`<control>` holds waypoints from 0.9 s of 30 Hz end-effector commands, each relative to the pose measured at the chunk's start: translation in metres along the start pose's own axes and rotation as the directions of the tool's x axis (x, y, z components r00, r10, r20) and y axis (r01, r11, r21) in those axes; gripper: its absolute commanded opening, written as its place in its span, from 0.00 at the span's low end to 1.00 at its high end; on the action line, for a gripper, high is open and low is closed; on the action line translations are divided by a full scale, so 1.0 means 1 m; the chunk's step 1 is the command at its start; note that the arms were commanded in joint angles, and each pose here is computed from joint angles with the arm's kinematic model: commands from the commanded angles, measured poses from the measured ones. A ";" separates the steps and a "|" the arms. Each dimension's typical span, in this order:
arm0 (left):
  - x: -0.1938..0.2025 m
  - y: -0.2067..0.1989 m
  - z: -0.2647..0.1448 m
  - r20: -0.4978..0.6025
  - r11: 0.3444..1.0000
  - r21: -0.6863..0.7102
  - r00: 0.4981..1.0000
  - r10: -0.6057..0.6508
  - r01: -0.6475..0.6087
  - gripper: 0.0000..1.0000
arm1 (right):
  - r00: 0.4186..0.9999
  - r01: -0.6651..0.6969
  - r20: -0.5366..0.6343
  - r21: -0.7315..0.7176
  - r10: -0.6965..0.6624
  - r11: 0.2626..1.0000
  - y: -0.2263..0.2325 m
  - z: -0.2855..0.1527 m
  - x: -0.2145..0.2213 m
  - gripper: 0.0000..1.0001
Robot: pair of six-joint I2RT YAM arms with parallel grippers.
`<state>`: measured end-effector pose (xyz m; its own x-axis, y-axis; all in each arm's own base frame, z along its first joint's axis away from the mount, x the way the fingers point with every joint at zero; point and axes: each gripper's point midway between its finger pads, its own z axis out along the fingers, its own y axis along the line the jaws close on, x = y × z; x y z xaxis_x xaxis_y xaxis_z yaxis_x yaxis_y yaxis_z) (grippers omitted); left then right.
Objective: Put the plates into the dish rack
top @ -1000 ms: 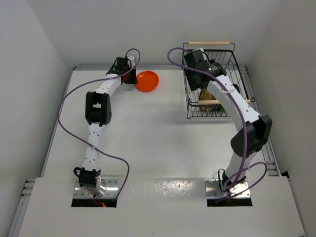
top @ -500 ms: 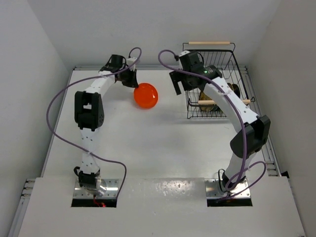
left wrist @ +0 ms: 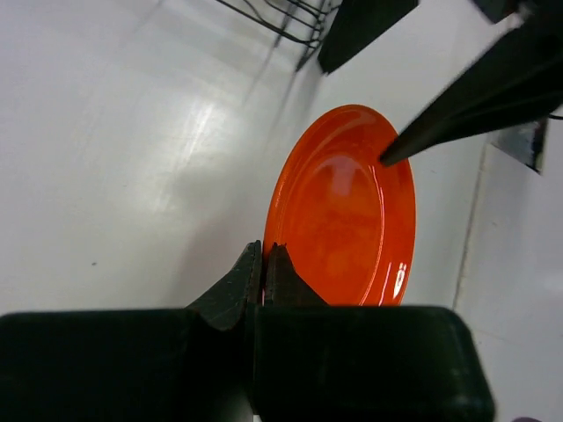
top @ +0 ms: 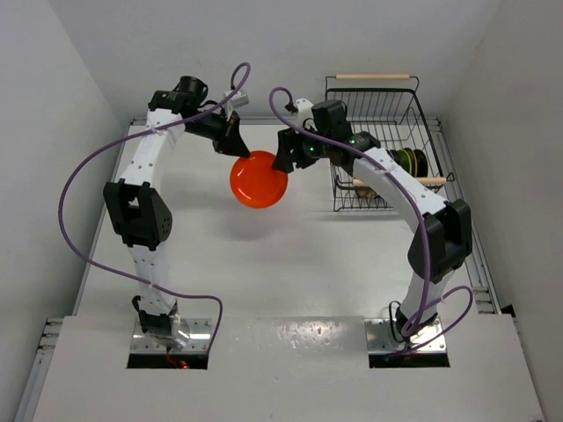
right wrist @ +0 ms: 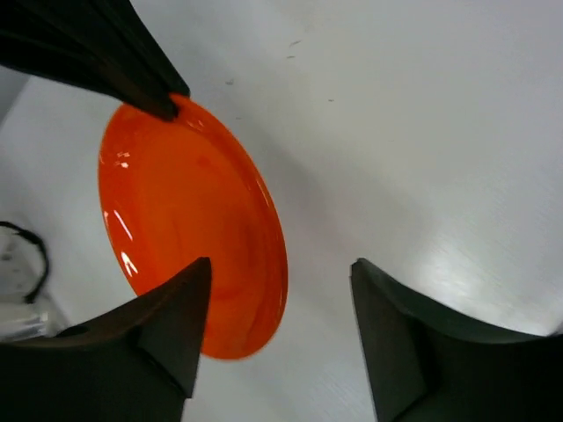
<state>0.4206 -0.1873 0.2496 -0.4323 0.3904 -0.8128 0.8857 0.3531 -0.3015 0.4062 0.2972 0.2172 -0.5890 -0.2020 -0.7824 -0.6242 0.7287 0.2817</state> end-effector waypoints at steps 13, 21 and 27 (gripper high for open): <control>-0.034 -0.025 -0.008 0.081 0.997 -0.020 0.994 -0.067 0.069 0.40 | 0.987 -0.093 0.118 -0.147 0.111 0.985 0.030 -0.011 -0.004 0.00; -0.001 0.084 -0.062 -0.029 0.718 -0.685 0.980 -0.198 0.124 1.00 | 0.968 -0.064 0.237 0.550 -0.082 0.833 -0.077 -0.116 -0.065 0.00; -0.003 0.097 -0.088 -0.034 0.607 -0.789 0.981 -0.192 0.092 1.00 | 0.970 -0.108 0.200 0.866 -0.139 0.489 -0.157 -0.200 -0.078 0.00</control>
<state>0.4865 -0.1057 0.2242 -0.6447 0.3733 -0.6671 0.4914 0.8708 0.0124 0.4517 0.1440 0.3127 -0.4057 -0.0934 -0.9092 -0.0793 0.9946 -0.0668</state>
